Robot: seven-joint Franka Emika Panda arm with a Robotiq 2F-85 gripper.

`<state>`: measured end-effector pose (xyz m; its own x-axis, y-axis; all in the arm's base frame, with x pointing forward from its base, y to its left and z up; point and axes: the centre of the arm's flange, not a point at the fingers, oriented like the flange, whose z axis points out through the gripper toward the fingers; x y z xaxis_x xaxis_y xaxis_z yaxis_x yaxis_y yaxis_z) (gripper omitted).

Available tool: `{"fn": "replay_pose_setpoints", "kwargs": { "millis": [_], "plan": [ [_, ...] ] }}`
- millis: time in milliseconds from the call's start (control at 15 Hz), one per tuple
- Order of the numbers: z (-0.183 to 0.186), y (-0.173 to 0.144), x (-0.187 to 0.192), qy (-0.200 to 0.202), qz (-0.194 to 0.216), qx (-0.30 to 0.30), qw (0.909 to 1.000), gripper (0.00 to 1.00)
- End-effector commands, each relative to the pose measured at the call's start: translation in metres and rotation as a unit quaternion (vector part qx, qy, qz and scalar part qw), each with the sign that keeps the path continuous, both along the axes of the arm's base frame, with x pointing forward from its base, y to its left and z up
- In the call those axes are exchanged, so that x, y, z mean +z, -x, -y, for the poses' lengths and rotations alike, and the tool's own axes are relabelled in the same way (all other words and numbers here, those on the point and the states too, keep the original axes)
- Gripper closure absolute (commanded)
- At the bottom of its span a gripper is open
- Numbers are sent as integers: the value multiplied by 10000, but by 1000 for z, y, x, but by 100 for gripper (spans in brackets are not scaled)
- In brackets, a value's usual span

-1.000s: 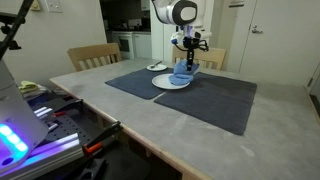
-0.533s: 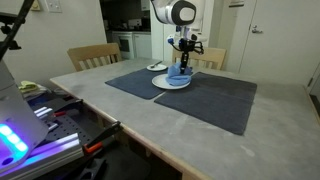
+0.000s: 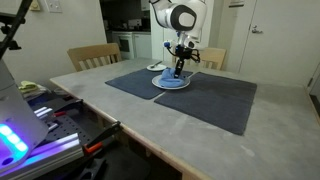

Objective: Use the towel to wipe the plate in the middle of the mats

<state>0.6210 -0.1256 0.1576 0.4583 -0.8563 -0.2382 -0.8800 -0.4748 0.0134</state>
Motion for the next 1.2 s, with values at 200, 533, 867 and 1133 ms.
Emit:
{"fn": "replay_pose_setpoints", "kwargs": {
  "millis": [200,533,867,1133],
  "plan": [
    [-11,45,-1,-434,-402,63,9982,98],
    [-30,63,-2,-617,-630,327,9956,98],
    [-41,45,5,-602,-105,394,9973,98],
    [-43,11,18,-544,382,258,9975,98]
  ]
}}
